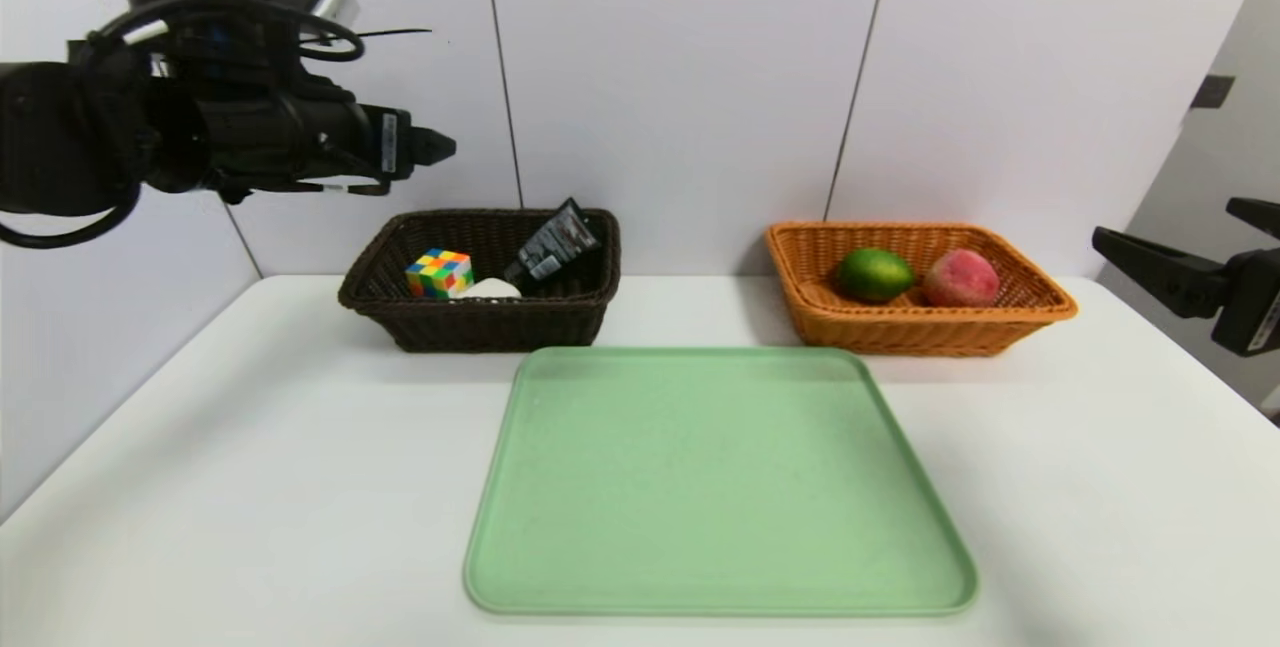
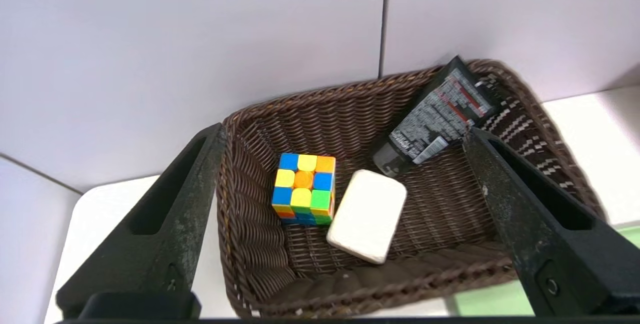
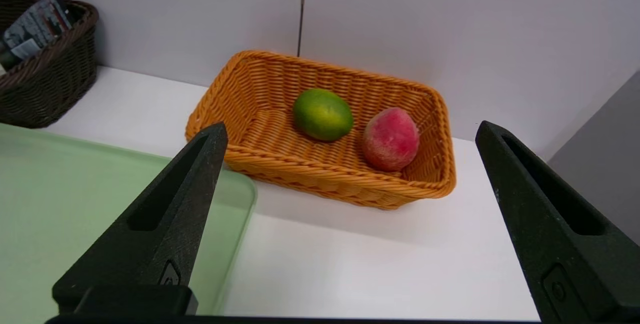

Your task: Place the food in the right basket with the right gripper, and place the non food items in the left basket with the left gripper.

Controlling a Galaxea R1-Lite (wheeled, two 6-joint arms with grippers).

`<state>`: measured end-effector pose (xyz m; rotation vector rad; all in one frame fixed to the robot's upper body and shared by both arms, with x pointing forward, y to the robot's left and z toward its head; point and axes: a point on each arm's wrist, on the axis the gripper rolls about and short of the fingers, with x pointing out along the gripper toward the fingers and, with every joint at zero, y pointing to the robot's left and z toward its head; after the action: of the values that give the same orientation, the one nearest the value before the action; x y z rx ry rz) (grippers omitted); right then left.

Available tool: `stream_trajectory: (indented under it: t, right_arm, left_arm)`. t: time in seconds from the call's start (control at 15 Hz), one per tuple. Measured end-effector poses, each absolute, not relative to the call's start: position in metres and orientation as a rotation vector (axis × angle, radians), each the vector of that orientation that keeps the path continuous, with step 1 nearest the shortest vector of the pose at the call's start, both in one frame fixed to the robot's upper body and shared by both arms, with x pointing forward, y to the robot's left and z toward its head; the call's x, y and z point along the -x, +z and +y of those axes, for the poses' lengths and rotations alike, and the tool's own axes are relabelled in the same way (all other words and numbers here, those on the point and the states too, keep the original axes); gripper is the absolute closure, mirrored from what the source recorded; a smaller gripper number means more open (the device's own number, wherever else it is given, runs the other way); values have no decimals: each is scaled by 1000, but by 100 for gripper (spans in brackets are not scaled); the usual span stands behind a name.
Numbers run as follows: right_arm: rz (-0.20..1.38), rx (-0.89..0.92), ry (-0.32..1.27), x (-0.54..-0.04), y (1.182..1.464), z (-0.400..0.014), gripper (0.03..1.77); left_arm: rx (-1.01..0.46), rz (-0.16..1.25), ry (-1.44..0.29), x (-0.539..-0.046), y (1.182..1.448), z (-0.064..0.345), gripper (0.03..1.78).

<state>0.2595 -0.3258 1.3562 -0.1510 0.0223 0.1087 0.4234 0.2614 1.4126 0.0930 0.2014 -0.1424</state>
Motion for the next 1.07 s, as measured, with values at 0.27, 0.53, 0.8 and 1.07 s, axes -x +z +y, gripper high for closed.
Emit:
stream_trajectory:
  t: [0.27,0.53,0.8,1.07]
  right_arm:
    - [1,163,74,-253,1359,-330,9]
    - [1,212,26,-242,1355,-338,9]
    - [28,220,18,-217,1333,-340,9]
    - [10,229,38,-185,1313,-339,9]
  left_arm:
    - [-56,158,-85,-378,1425,273,12]
    - [-35,138,-70,-341,1429,283,12]
    - [-30,140,-37,-299,1418,300,12]
    - [-21,118,-14,-245,1395,318,12]
